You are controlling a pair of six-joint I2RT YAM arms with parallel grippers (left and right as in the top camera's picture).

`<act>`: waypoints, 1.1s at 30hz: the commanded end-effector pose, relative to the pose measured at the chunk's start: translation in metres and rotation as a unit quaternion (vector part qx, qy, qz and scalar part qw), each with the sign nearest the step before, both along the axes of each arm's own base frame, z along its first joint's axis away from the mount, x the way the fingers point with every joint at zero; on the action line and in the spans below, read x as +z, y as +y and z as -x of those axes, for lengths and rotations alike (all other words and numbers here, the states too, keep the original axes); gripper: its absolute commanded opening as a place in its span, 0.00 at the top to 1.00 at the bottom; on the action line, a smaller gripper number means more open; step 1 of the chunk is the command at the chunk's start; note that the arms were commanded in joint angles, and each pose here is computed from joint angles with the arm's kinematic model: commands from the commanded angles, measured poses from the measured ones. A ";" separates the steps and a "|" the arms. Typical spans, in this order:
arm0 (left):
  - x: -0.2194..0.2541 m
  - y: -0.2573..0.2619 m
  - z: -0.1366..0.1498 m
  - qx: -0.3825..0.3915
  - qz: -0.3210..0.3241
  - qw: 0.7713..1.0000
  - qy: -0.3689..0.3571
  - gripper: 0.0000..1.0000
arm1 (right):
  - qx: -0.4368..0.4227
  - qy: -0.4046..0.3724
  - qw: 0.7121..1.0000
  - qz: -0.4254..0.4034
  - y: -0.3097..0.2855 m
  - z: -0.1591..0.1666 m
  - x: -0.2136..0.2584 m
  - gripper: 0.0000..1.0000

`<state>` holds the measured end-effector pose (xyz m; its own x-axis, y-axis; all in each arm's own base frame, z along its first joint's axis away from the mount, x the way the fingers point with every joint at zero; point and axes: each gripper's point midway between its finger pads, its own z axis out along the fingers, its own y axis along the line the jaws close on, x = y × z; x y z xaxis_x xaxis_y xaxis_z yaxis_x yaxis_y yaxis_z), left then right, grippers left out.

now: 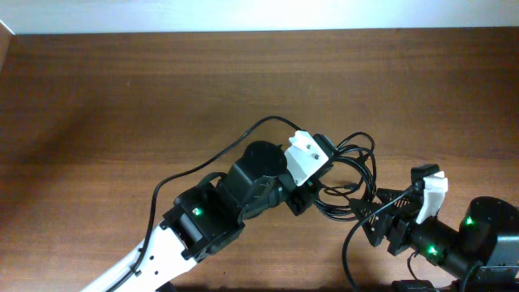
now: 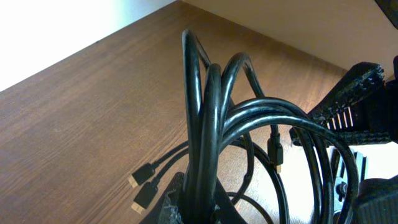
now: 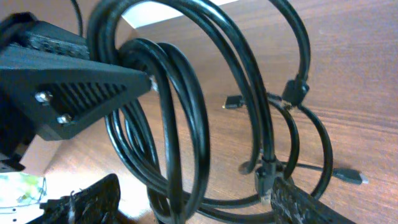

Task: Untangle cables

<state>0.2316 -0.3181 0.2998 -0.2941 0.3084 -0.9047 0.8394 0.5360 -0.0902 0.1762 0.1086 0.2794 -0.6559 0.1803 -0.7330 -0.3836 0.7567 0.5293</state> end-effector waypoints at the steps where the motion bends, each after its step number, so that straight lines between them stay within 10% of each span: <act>1: 0.006 -0.014 0.015 -0.051 0.025 0.998 0.017 1.00 | 0.020 -0.013 1.000 -0.014 0.006 0.003 0.010 0.24; 10: -0.001 -0.031 0.021 -0.094 0.037 0.994 0.033 1.00 | 0.020 -0.016 1.000 -0.014 0.006 0.003 0.011 0.65; 13: -0.002 -0.031 0.021 -0.094 0.035 0.994 0.035 0.76 | 0.020 -0.018 1.000 -0.013 0.006 0.002 0.012 0.96; 15: -0.006 -0.029 0.020 -0.088 0.028 0.995 0.039 0.39 | 0.002 -0.013 1.000 -0.002 0.001 -0.001 0.008 0.96; 19: -0.010 -0.025 0.019 -0.079 0.018 0.996 0.044 0.02 | -0.022 -0.005 1.000 0.011 -0.007 -0.004 0.002 0.96; 25: -0.047 0.019 -0.009 0.053 -0.044 0.992 0.110 0.01 | -0.026 -0.006 1.000 0.014 -0.008 -0.005 0.002 0.96; 33: -0.052 0.019 0.000 0.031 -0.045 0.989 0.136 0.03 | -0.015 -0.009 1.000 0.006 -0.004 -0.003 0.005 0.96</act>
